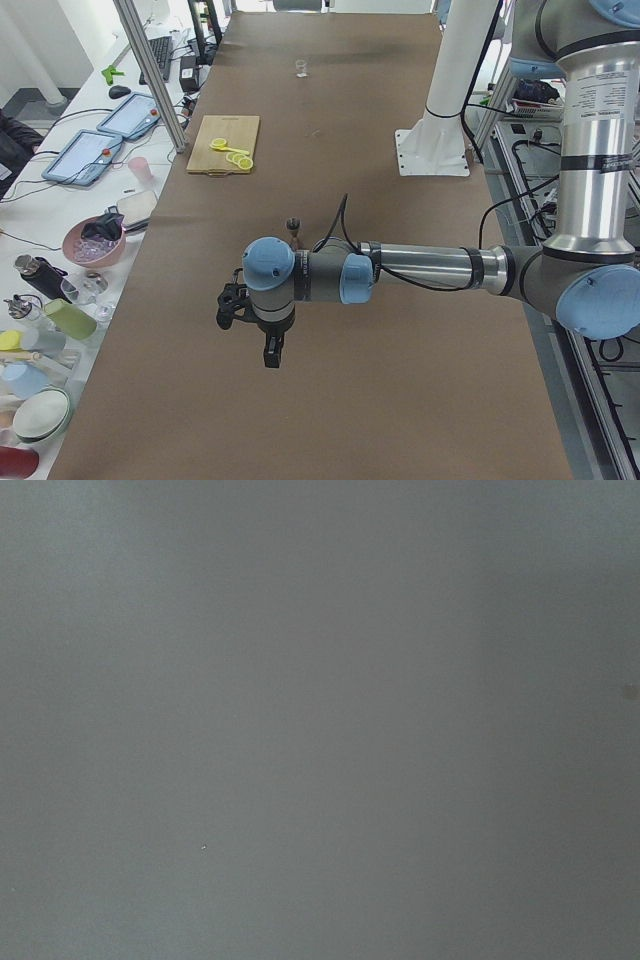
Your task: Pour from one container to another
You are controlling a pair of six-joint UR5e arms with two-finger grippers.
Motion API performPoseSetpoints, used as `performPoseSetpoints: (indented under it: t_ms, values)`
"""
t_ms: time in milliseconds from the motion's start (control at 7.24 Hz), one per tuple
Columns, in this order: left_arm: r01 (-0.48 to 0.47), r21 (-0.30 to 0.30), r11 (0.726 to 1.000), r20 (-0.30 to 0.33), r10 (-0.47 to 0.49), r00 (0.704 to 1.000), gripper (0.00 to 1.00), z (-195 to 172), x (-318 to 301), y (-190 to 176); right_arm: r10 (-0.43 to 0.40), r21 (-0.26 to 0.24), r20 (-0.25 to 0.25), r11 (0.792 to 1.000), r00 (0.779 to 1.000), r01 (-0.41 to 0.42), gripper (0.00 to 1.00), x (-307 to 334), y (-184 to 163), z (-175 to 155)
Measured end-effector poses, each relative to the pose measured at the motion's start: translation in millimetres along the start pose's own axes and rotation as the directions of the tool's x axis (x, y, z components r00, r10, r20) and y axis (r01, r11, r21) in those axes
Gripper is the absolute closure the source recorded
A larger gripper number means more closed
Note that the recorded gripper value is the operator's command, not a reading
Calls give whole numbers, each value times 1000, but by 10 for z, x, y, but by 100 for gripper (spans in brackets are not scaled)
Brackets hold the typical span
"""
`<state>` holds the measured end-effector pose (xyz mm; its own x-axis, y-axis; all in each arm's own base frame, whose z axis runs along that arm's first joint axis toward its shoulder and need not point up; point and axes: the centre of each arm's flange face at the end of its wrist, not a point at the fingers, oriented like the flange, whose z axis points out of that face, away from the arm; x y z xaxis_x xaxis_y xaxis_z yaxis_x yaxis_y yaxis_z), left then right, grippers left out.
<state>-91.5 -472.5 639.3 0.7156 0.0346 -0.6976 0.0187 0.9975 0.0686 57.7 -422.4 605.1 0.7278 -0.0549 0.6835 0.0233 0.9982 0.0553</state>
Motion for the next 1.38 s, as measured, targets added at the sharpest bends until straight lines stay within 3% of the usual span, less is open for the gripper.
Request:
performPoseSetpoints:
  t_ms: [1380]
  values:
    - [6, 0, 1000, -1, -6, 1000, 1, 4, -2, 8, 1, -1, 3, 1000, 1000, -1, 0, -1, 4, 3]
